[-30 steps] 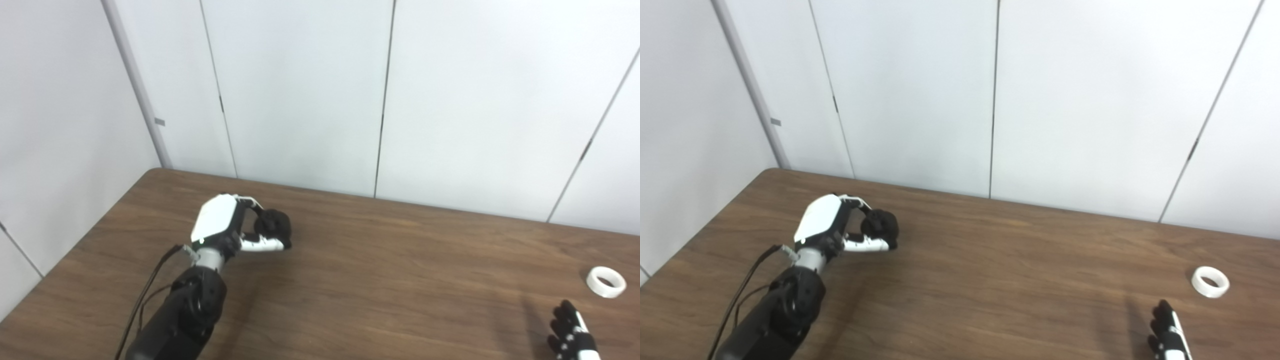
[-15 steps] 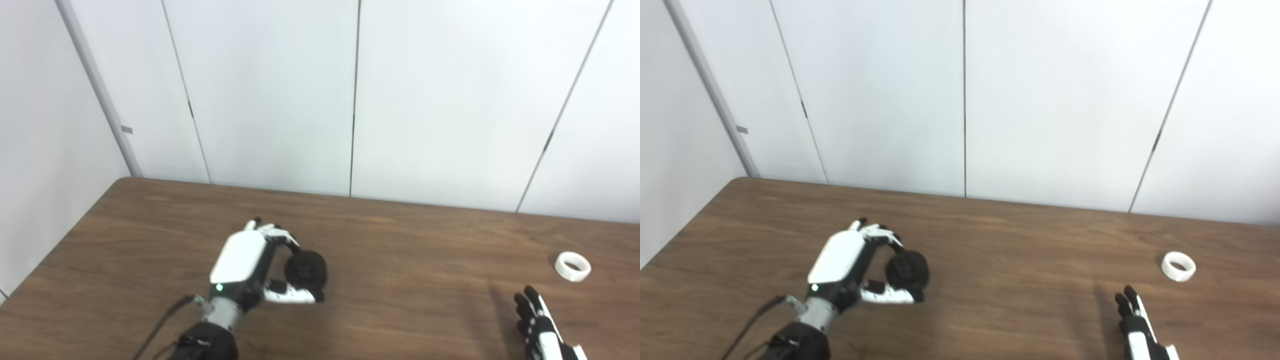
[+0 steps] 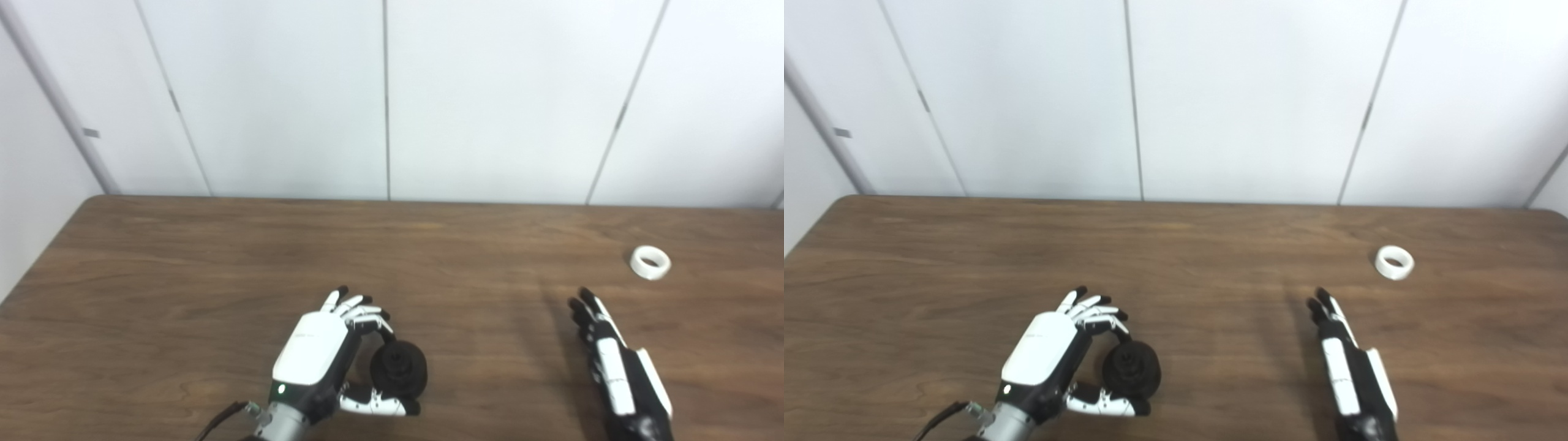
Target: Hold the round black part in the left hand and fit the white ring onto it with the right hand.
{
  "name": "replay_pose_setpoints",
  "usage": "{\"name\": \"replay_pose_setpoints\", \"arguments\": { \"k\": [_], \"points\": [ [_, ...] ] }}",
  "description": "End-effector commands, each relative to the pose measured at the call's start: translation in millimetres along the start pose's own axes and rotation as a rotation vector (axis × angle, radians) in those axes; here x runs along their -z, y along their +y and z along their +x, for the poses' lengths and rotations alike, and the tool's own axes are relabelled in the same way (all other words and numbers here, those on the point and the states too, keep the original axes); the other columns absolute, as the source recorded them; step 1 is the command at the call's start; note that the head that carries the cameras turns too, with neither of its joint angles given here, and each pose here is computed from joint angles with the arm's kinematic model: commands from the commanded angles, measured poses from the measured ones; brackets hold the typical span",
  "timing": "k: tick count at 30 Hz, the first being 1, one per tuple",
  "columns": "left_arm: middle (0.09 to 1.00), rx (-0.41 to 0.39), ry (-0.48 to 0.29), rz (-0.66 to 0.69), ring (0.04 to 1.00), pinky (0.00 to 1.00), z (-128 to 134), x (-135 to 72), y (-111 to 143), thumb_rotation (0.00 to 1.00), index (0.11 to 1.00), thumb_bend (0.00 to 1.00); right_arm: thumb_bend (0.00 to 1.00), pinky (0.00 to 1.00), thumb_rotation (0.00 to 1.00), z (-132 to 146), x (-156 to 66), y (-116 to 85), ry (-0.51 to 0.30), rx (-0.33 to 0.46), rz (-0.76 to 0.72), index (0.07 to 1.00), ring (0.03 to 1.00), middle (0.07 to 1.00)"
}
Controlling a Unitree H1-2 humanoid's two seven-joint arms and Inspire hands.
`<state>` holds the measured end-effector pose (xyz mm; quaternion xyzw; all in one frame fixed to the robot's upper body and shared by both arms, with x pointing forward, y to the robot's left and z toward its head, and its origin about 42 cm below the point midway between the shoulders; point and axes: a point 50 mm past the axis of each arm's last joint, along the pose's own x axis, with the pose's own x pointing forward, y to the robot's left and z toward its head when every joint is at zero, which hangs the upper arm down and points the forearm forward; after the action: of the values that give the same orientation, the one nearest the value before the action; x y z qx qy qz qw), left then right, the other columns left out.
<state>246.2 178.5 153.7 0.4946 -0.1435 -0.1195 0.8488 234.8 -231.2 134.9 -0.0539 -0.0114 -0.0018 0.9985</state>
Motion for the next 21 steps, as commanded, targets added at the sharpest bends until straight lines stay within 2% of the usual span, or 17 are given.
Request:
{"name": "replay_pose_setpoints", "arguments": {
  "k": [1, 11, 21],
  "points": [
    [0.771, -0.034, -0.051, 0.021, 0.888, 1.0, 2, -8, 5, 0.06, 0.482, 0.53, 0.54, 1.0, 1.0, -4, -14, 11, -0.051, 0.022, 0.037, 0.947, 0.953, 0.932],
    [0.76, 0.002, -0.071, 0.069, 0.867, 1.0, -12, 4, -28, 0.06, 0.483, 0.53, 0.57, 1.0, 1.0, -6, -23, 17, -0.048, 0.033, 0.039, 0.931, 0.937, 0.914],
    [0.763, -0.009, -0.064, 0.097, 0.865, 1.0, -19, 16, -45, 0.06, 0.483, 0.53, 0.58, 1.0, 1.0, -6, -24, 13, -0.047, 0.033, 0.034, 0.937, 0.949, 0.913]
  ]
}}
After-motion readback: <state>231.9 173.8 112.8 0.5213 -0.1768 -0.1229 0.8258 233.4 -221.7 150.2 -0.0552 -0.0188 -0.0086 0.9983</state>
